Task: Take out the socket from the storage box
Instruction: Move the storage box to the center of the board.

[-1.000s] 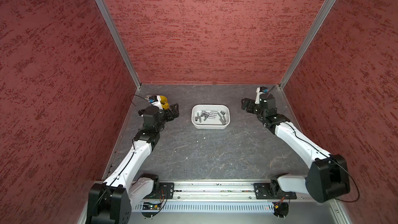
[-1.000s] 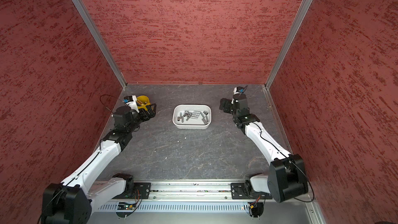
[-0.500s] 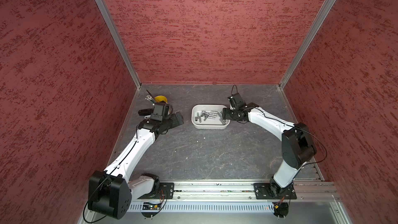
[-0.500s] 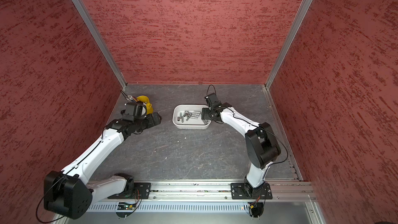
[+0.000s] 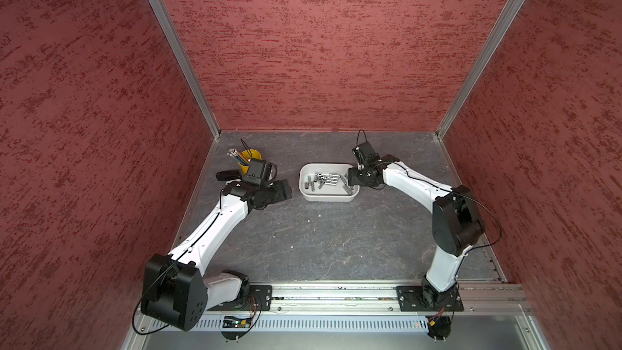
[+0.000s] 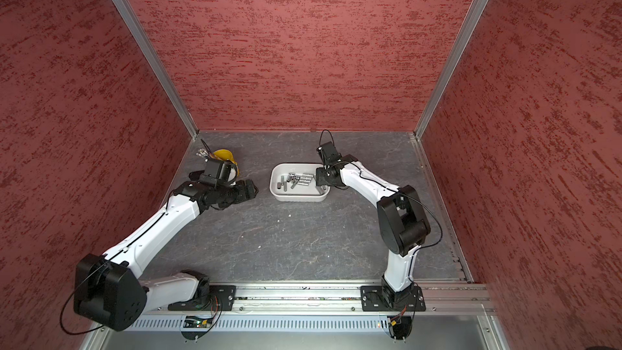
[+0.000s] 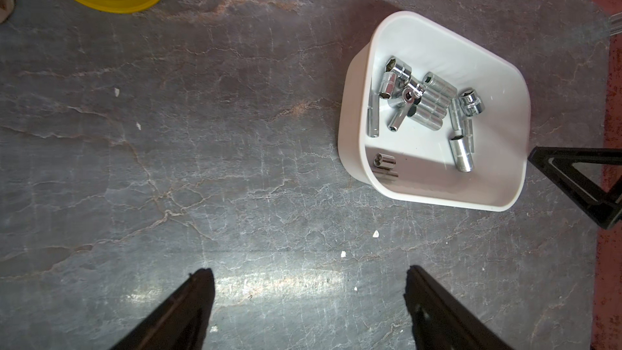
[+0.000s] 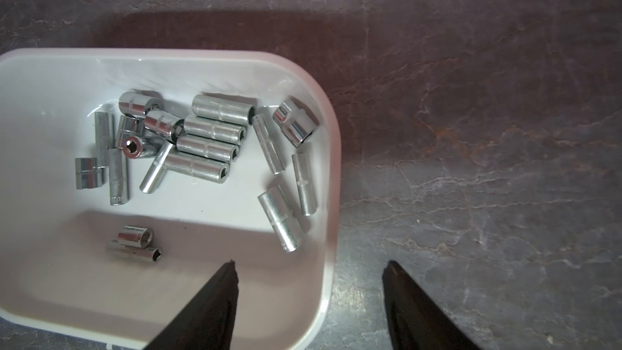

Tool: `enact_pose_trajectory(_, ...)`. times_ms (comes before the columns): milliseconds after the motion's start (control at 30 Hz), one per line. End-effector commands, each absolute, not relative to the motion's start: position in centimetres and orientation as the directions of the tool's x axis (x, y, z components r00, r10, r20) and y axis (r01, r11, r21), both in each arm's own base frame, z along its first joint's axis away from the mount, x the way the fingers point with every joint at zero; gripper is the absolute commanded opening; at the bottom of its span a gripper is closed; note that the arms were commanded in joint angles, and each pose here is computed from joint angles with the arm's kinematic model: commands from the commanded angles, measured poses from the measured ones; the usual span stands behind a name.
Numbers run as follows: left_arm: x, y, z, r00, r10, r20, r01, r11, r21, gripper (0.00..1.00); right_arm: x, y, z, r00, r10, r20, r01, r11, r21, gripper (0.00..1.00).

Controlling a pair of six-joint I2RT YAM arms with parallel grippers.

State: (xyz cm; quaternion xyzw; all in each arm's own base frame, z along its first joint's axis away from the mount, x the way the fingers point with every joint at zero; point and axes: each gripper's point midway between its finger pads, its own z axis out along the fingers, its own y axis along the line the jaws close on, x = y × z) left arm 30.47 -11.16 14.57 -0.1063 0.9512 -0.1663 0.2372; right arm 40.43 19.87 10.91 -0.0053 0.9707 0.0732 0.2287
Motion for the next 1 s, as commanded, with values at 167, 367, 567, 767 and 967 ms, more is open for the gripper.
enact_pose_trajectory(167, 31.7, -13.9, 15.5, -0.889, -0.206, -0.41, -0.042, 0.927, -0.373, 0.85, 41.6, 20.6, 12.5, -0.887, -0.083, -0.454, -0.132, 0.988, 0.076, 0.6)
enact_pose_trajectory(367, 34.5, -15.7, 13.9, -0.907, -0.187, -0.377, -0.041, 0.932, -0.361, 0.84, 41.8, 19.3, 12.0, -0.898, -0.05, -0.438, -0.064, 0.998, 0.019, 0.59)
enact_pose_trajectory(567, 37.2, -17.5, 11.0, -0.932, -0.143, -0.334, -0.03, 0.946, -0.323, 0.81, 42.0, 18.9, 9.8, -0.917, -0.043, -0.395, -0.046, 0.999, -0.004, 0.57)
enact_pose_trajectory(767, 39.0, -19.3, 9.0, -0.942, -0.12, -0.314, -0.012, 0.945, -0.326, 0.79, 42.4, 18.9, 7.5, -0.933, -0.018, -0.359, -0.023, 1.0, 0.008, 0.55)
enact_pose_trajectory(967, 39.9, -19.8, 7.5, -0.949, -0.109, -0.296, -0.022, 0.959, -0.283, 0.73, 42.4, 17.9, 6.8, -0.944, 0.023, -0.329, 0.02, 1.0, 0.014, 0.54)
